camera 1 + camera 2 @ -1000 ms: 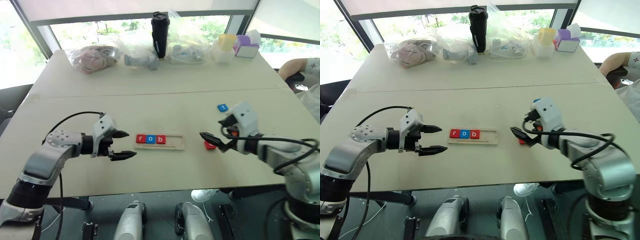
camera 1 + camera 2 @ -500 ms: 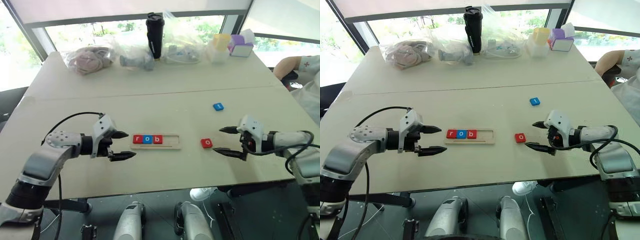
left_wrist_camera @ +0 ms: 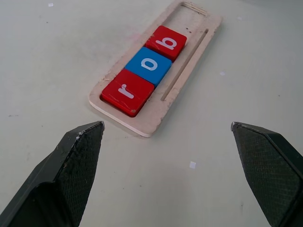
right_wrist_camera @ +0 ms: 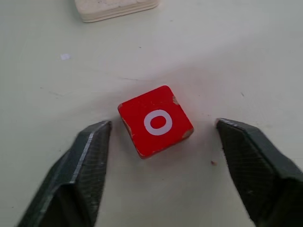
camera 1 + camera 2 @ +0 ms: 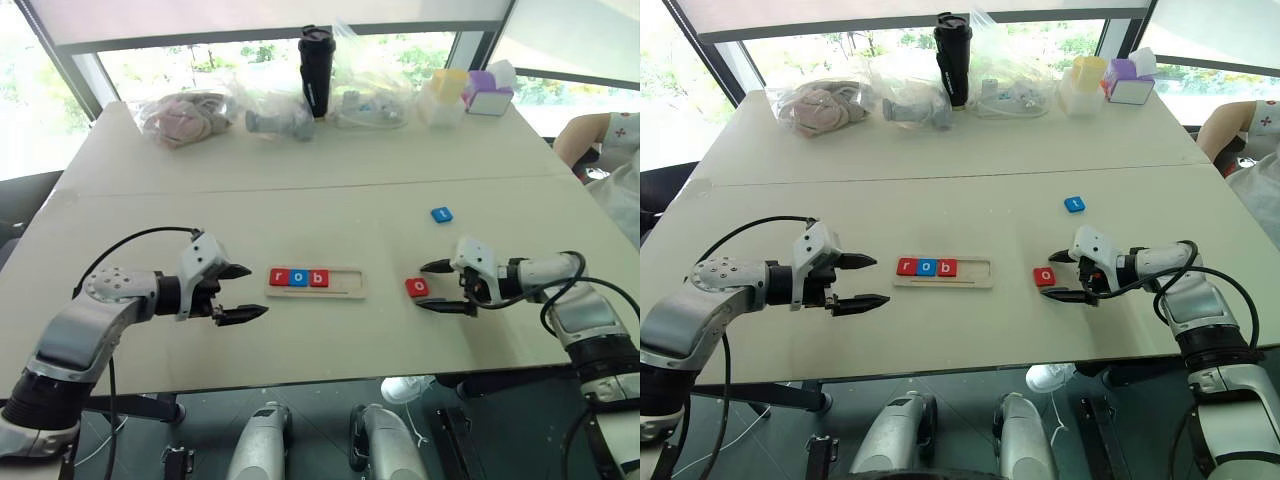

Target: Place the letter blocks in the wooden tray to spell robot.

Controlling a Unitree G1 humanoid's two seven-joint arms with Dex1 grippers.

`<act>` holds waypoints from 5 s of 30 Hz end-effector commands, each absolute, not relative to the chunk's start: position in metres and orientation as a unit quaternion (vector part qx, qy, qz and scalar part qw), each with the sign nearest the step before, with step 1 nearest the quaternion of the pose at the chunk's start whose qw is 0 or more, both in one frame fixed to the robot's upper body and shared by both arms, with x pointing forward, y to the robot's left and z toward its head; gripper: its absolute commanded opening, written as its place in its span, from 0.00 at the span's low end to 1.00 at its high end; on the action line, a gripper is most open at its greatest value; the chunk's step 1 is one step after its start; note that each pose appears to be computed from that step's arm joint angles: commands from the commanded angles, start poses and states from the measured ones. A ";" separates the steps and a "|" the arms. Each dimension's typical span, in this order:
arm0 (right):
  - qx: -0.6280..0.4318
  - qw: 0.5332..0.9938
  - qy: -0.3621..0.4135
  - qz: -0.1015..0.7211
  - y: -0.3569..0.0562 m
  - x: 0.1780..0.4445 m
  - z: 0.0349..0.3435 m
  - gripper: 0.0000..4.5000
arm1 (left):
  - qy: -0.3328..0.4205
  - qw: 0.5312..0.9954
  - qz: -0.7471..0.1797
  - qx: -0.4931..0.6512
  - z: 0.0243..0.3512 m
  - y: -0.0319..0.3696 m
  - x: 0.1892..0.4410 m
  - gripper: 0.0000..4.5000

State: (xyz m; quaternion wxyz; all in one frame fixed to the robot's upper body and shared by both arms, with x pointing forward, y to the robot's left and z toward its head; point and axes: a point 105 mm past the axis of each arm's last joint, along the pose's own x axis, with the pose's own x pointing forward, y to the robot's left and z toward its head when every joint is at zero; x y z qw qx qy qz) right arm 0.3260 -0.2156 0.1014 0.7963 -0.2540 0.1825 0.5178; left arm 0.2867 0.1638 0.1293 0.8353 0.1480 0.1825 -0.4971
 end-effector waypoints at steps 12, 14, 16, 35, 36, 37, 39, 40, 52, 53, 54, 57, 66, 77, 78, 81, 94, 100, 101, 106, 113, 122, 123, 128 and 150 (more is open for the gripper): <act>-0.252 0.793 0.118 0.542 -0.180 0.325 0.143 0.26 | 0.161 0.837 -0.499 0.155 0.139 0.162 0.287 1.00; -0.261 0.783 0.108 0.554 -0.166 0.322 0.147 0.26 | 0.160 0.836 -0.502 0.154 0.140 0.161 0.286 1.00; -0.265 0.776 0.099 0.563 -0.152 0.322 0.151 0.26 | 0.159 0.834 -0.506 0.154 0.142 0.161 0.286 1.00; -0.322 0.738 0.121 0.581 -0.092 0.350 0.127 0.26 | 0.156 0.841 -0.498 0.144 0.138 0.157 0.281 1.00; -0.322 0.737 0.120 0.582 -0.091 0.350 0.127 0.26 | 0.156 0.841 -0.497 0.143 0.138 0.157 0.281 1.00; -0.322 0.735 0.119 0.584 -0.089 0.350 0.128 0.26 | 0.156 0.842 -0.496 0.142 0.137 0.157 0.281 1.00; -0.321 0.734 0.116 0.587 -0.085 0.350 0.129 0.26 | 0.156 0.843 -0.495 0.141 0.137 0.157 0.281 1.00; -0.321 0.733 0.115 0.589 -0.084 0.350 0.129 0.26 | 0.157 0.843 -0.495 0.141 0.136 0.157 0.281 1.00; -0.320 0.725 0.117 0.599 -0.075 0.347 0.123 0.26 | 0.158 0.845 -0.492 0.141 0.135 0.157 0.281 1.00; -0.320 0.725 0.117 0.598 -0.075 0.347 0.123 0.26 | 0.159 0.845 -0.491 0.141 0.134 0.157 0.281 1.00; -0.320 0.726 0.116 0.598 -0.075 0.348 0.123 0.26 | 0.159 0.845 -0.491 0.141 0.134 0.157 0.281 1.00; -0.317 0.730 0.114 0.594 -0.075 0.349 0.126 0.26 | 0.160 0.845 -0.491 0.141 0.134 0.158 0.281 1.00; -0.321 0.731 0.109 0.592 -0.078 0.349 0.131 0.26 | 0.159 0.844 -0.493 0.140 0.133 0.156 0.281 1.00; -0.321 0.734 0.113 0.588 -0.078 0.351 0.128 0.26 | 0.158 0.844 -0.493 0.140 0.133 0.155 0.281 1.00; -0.321 0.733 0.113 0.589 -0.077 0.351 0.128 0.26 | 0.158 0.844 -0.493 0.140 0.133 0.155 0.281 1.00; -0.320 0.732 0.114 0.591 -0.076 0.350 0.127 0.26 | 0.158 0.844 -0.493 0.140 0.133 0.155 0.281 1.00; -0.274 0.767 0.029 0.579 -0.071 0.352 0.181 0.89 | 0.157 0.844 -0.494 0.140 0.133 0.154 0.282 1.00; -0.115 0.881 -0.036 0.457 -0.111 0.374 0.239 0.89 | 0.150 0.847 -0.492 0.133 0.138 0.156 0.279 1.00; -0.091 0.908 -0.034 0.408 -0.129 0.381 0.241 0.89 | 0.141 0.849 -0.495 0.121 0.144 0.154 0.278 1.00; -0.076 0.969 0.025 0.232 -0.188 0.398 0.208 0.89 | 0.127 0.849 -0.504 0.100 0.155 0.148 0.278 1.00; -0.084 0.989 0.094 0.080 -0.229 0.425 0.162 0.89 | 0.136 0.842 -0.510 0.109 0.151 0.146 0.283 1.00; -0.055 0.990 0.126 0.034 -0.238 0.449 0.128 0.89 | 0.139 0.843 -0.505 0.118 0.149 0.147 0.285 1.00; -0.056 0.990 0.127 0.034 -0.237 0.450 0.126 0.89 | 0.140 0.844 -0.504 0.119 0.149 0.147 0.285 1.00; -0.044 0.990 0.126 0.049 -0.227 0.455 0.124 0.89 | 0.141 0.846 -0.500 0.118 0.146 0.148 0.282 1.00; -0.016 0.993 0.115 0.014 -0.208 0.347 0.158 0.26 | 0.149 0.839 -0.510 0.115 0.140 0.148 0.279 1.00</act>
